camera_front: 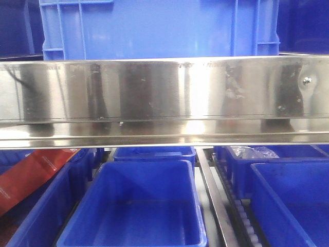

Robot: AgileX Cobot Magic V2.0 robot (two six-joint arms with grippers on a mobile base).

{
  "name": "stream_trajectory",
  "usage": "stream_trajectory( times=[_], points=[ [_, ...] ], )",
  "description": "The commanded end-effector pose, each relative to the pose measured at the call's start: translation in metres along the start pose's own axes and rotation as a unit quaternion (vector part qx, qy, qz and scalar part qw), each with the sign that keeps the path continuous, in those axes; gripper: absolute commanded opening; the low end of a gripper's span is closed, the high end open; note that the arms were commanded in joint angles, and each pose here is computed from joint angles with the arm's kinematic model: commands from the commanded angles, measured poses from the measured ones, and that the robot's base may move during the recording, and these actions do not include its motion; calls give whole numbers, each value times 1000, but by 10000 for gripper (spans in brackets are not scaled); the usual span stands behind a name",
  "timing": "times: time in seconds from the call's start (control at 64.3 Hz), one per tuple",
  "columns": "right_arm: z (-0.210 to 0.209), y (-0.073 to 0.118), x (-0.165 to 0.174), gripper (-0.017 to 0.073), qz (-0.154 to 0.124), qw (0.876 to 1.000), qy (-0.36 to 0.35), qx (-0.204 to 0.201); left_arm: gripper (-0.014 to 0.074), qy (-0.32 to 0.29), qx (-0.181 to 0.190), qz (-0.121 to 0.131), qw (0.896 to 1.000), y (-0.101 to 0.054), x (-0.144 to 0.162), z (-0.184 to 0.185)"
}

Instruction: Place valve from conveyor to right shelf box

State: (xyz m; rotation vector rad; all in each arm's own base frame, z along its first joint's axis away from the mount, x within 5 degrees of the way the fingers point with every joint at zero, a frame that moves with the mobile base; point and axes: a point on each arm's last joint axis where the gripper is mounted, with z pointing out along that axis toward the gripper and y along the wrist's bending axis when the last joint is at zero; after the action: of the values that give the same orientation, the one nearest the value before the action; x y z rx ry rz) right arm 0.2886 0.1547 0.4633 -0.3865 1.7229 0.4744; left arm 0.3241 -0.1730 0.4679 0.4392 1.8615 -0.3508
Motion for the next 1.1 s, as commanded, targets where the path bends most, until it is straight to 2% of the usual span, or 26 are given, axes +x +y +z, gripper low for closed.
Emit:
stream_trajectory(
  times=[0.0,0.171,0.249,0.389,0.528,0.793,0.901,1.088],
  points=[
    [15,-1,-8,-167,-4,999,-36,3,-111,-17,1,3,1000,-1,-4,17],
    [51,-7,16,-167,-2,1000,-2,9,-111,17,-6,1,1000,4,15,51],
    [61,-9,25,-167,-1,1000,11,11,-111,28,-15,-2,999,12,22,61],
    [73,-15,35,-167,1,1000,22,18,-111,46,-32,-14,998,29,29,69],
    [82,-21,42,-156,3,999,28,25,-111,47,-37,-16,998,34,32,74],
    [92,-27,50,53,5,999,29,33,-109,70,-37,-16,997,34,46,92],
    [93,-27,51,115,5,999,30,33,-31,75,-37,-17,996,34,49,95],
    [94,-28,52,293,5,999,32,33,248,75,-37,-17,996,34,49,95]
  ],
)
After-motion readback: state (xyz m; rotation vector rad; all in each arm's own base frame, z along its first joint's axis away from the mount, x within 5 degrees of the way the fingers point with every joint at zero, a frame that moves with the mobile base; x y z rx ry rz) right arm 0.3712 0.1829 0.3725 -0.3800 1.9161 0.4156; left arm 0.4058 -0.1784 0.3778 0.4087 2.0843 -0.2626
